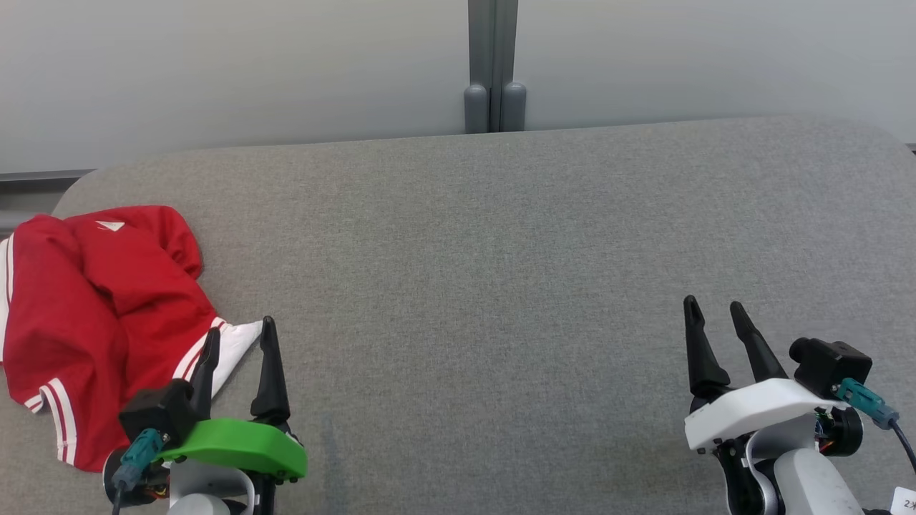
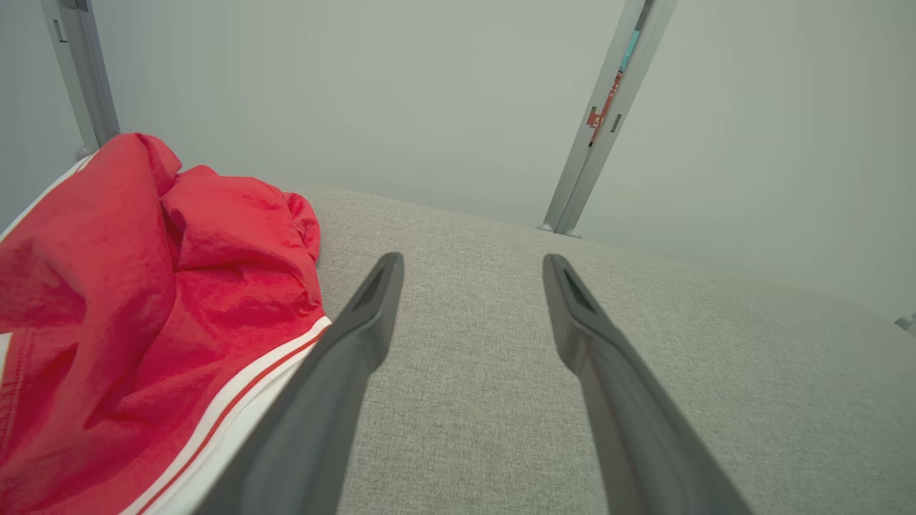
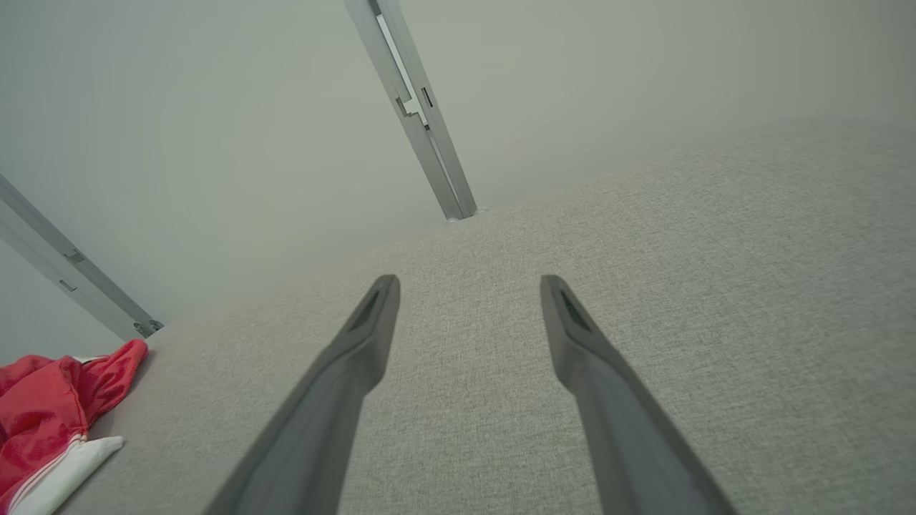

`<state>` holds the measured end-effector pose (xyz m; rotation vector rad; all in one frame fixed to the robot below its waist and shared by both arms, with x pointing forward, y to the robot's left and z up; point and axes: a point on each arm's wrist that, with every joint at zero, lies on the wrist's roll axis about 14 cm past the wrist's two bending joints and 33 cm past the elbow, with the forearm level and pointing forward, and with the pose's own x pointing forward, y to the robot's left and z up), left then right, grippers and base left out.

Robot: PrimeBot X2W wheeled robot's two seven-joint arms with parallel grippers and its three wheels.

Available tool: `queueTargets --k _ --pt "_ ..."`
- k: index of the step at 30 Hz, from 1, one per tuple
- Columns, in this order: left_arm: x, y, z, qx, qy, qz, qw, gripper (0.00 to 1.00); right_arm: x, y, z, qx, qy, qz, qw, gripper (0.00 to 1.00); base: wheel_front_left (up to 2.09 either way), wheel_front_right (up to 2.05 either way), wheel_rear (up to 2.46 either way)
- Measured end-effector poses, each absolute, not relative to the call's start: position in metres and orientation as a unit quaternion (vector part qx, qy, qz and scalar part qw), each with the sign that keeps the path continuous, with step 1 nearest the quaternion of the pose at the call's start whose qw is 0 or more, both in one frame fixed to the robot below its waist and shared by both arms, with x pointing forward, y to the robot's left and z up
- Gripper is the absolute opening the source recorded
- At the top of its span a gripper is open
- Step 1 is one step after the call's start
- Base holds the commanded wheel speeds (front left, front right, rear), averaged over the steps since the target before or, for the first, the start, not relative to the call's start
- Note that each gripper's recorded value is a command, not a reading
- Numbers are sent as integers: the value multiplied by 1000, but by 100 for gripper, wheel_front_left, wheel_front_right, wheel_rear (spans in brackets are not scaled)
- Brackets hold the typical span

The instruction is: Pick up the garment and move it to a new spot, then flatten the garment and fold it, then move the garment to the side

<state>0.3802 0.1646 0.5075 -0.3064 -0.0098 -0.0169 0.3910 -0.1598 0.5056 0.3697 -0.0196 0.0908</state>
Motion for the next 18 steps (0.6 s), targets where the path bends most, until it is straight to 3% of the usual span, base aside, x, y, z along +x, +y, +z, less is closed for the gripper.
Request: queueTargets --k 18 --pt "382 165 500 -113 -7 -4 994 100 393 -146 502 104 4 73 992 100 0 0 0"
